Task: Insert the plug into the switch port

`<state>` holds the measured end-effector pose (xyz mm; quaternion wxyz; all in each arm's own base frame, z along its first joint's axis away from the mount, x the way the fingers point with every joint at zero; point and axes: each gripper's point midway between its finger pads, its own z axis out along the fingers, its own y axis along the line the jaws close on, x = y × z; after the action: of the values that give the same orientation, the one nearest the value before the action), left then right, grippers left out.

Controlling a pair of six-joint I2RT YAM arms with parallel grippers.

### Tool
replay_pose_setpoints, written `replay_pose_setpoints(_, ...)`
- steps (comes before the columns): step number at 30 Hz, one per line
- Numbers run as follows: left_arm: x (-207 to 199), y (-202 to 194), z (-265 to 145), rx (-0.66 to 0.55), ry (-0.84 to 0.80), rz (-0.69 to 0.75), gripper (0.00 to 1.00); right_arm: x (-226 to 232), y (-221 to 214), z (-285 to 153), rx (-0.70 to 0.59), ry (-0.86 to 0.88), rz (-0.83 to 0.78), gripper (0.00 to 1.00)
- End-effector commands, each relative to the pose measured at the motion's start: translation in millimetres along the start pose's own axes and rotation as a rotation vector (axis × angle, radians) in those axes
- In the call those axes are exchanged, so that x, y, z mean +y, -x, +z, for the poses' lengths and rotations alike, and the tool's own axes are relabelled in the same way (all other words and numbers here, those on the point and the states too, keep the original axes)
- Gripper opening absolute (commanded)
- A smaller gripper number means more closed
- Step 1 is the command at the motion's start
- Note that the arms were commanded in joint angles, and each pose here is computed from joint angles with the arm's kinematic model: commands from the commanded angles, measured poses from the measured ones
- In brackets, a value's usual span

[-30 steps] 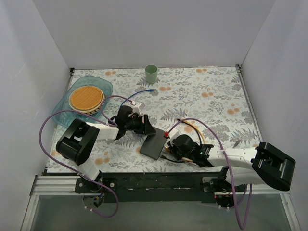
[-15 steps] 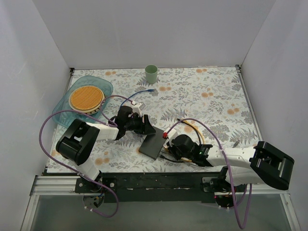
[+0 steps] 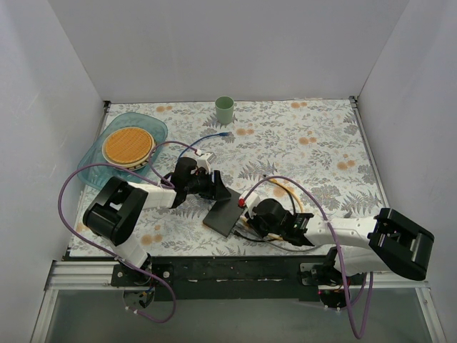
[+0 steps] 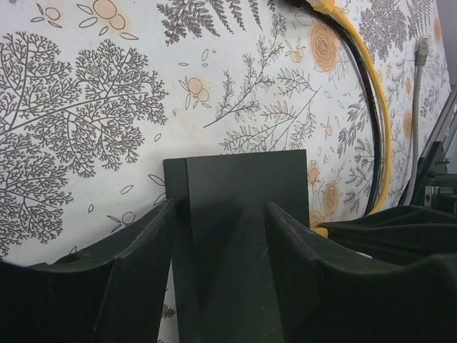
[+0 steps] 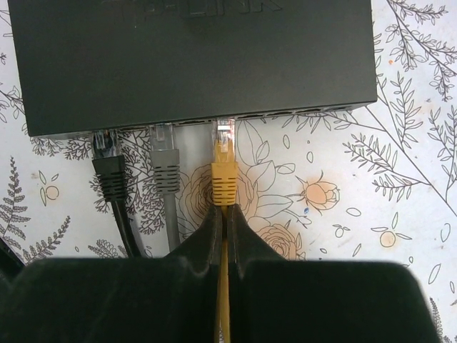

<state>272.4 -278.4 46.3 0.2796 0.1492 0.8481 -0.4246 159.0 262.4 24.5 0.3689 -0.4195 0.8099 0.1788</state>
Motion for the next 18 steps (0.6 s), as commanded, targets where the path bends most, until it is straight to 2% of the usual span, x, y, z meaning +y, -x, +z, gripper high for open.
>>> replay_pose_setpoints(1,-52,-57,-10,0.214,-0.182,-0.052,0.5,-2,103,-1,-0.302,-0.036,0.062,0.01)
replay_pose_setpoints(6,-51,-57,-10,0.196,-0.148,-0.058,0.52,-9,110,0,-0.307,-0.082,0.14,0.01)
replay_pose_setpoints(9,-39,-47,-11,0.137,-0.051,-0.059,0.63,-10,108,0,-0.303,-0.089,0.159,0.01)
replay_pose_setpoints(10,-36,-45,-12,0.128,-0.022,-0.062,0.7,-10,107,0,-0.301,-0.09,0.166,0.01)
replay_pose_setpoints(11,-30,-43,-13,0.112,0.012,-0.067,0.74,-10,106,-1,-0.299,-0.091,0.169,0.01)
replay_pose_setpoints(14,-17,-29,-18,0.05,0.098,-0.072,0.77,-11,100,-3,-0.297,-0.095,0.189,0.01)
replay_pose_setpoints(18,-12,-26,-24,0.035,0.106,-0.073,0.77,-9,94,-4,-0.301,-0.083,0.204,0.01)
